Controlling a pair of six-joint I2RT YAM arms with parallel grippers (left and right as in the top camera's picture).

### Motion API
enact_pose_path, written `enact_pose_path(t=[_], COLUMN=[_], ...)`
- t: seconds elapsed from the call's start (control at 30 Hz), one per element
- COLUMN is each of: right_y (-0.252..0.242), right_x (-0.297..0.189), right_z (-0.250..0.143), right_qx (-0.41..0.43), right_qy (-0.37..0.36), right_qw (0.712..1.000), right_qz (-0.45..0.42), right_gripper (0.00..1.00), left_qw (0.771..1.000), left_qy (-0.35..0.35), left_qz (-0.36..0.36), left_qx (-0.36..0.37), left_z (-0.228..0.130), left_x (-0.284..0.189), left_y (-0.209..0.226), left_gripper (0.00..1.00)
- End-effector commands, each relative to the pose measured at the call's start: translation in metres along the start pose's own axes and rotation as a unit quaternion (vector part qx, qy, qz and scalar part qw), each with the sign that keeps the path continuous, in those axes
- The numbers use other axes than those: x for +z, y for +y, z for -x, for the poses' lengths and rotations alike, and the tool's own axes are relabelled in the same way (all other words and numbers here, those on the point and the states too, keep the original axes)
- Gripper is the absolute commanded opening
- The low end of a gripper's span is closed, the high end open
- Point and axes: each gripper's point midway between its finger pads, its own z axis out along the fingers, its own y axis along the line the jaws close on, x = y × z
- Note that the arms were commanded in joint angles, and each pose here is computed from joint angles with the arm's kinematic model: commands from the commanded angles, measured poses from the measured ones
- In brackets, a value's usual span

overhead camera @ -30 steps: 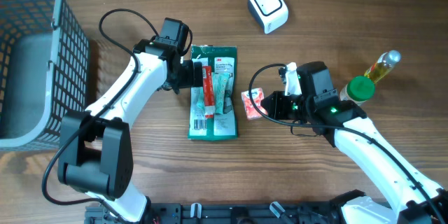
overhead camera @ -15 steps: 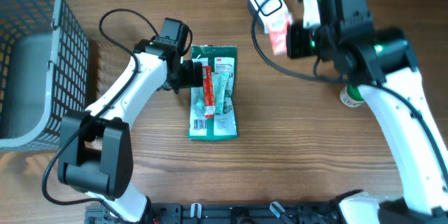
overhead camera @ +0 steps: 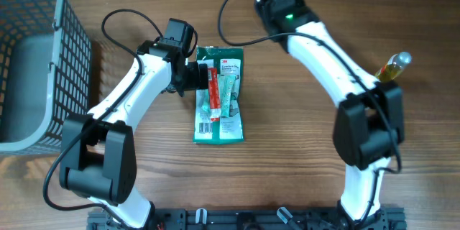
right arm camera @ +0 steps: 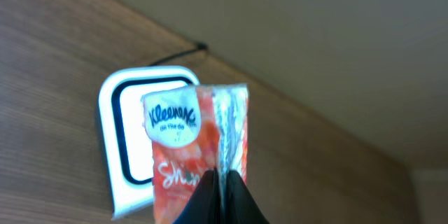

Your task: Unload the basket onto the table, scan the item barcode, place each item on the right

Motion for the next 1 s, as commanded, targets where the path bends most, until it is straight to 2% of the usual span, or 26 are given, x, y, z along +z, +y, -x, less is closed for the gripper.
enact_pose_path(t=[0.0, 0.23, 0.37, 0.5, 0.6, 0.73, 0.83, 0.9, 0.97], right_y=[-0.005, 0.007, -0.003, -0.049, -0.084, -0.073, -0.048, -0.031, -0.019], right_x=[0.012, 0.026, 0.016, -0.041, -0.1, -0.152, -0.169, -0.171, -0.168], right_z=[-0.003, -0.015, -0.008, 0.022, 0.028, -0.011, -0.066, -0.106, -0.137], right_qx=[-0.068, -0.064, -0.06, -0.016, 0.058, 0.146, 0.186, 0.201, 0.2], right_qy=[0.014, 0.025, 0.021, -0.009, -0.022, 0.035, 0.151, 0.232, 0.28], right_qw=[0.994, 0.994, 0.994, 0.995, 0.996, 0.985, 0.952, 0.924, 0.908], right_qz=[-0.079, -0.082, -0.088, -0.1, -0.067, 0.08, 0.188, 0.227, 0.239], right_gripper=[0.04, 0.04, 0.04, 0.04, 0.04, 0.04, 0.04, 0.04, 0.04], left_qw=[1.0, 1.0, 1.0, 1.0, 1.0, 1.0, 1.0, 1.0, 1.0], left_qy=[-0.007, -0.007, -0.007, -0.007, -0.007, -0.007, -0.007, -0.007, -0.007], left_qz=[0.001, 0.001, 0.001, 0.001, 0.001, 0.001, 0.001, 0.001, 0.001], left_qx=[0.0, 0.0, 0.0, 0.0, 0.0, 0.0, 0.0, 0.0, 0.0], left_z=[0.0, 0.0, 0.0, 0.0, 0.0, 0.0, 0.0, 0.0, 0.0], left_x=[-0.004, -0.004, -0.004, -0.004, -0.004, -0.004, -0.004, -0.004, -0.004], left_y=[0.0, 0.0, 0.0, 0.0, 0.0, 0.0, 0.0, 0.0, 0.0], left_gripper=[1.0, 1.0, 1.0, 1.0, 1.0, 1.0, 1.0, 1.0, 1.0])
